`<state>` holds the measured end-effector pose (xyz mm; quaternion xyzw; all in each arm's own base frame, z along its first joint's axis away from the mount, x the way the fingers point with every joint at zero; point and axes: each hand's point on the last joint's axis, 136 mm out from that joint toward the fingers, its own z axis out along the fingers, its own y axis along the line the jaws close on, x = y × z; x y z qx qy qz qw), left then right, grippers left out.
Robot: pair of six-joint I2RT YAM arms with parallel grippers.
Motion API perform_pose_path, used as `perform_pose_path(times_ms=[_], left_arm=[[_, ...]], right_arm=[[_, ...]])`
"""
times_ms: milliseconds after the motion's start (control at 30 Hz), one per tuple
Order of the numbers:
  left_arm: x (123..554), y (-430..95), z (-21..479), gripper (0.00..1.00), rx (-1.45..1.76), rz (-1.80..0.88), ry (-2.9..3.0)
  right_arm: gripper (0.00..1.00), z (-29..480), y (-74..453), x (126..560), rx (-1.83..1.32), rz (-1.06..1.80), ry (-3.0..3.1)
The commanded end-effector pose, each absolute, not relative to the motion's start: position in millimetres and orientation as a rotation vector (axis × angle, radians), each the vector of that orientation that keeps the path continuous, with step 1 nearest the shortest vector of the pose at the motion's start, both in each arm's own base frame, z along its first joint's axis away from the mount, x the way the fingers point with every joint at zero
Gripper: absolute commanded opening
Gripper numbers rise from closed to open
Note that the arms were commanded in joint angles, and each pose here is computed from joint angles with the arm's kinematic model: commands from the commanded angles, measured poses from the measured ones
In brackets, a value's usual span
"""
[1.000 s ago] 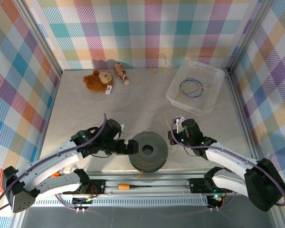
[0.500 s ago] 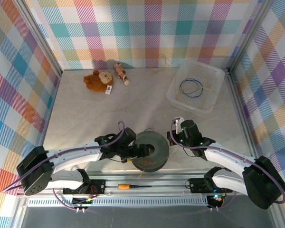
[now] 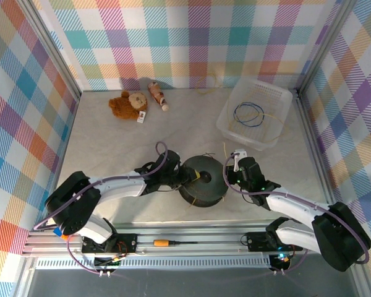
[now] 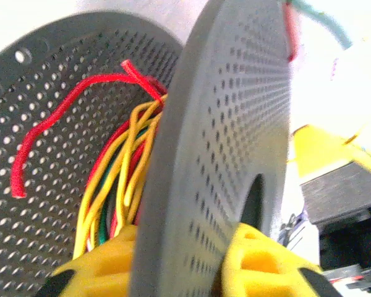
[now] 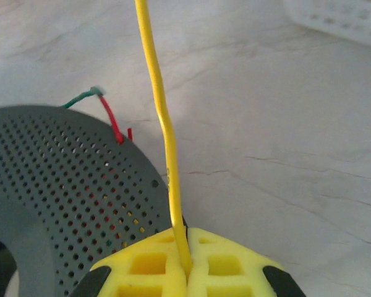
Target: Wrap the cables
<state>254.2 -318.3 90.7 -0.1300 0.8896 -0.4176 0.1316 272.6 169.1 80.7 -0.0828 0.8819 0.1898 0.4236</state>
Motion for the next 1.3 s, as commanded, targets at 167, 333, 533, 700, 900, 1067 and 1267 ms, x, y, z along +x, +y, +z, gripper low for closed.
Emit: perform_pose_path(times_ms=[167,333,533,700,900,1067,1267], left_arm=[[307,-291,60,0.00,-0.567,-0.954,2.513],[313,-280,49,0.00,-0.581,-0.866,2.502],[319,-275,40,0.00,-0.612,-0.806,2.487],[321,-276,30,0.00,-0.644,-0.803,2.489],[320,-275,19,0.00,-0.668,-0.795,2.500],[319,-272,13,0.00,-0.679,-0.774,2.506],[322,-266,3,0.00,-0.699,-0.739,2.510]], right_arm=[[0.00,75,187,239,-0.360,0.607,2.215],[0.00,91,200,226,-0.482,0.706,2.135],[0.00,107,222,198,-0.673,0.869,2.057],[0.00,92,241,180,-0.826,0.882,2.110],[0.00,62,263,168,-1.029,0.747,2.158],[0.00,48,277,159,-1.184,0.599,2.125],[0.00,42,283,145,-1.278,0.583,2.110]])
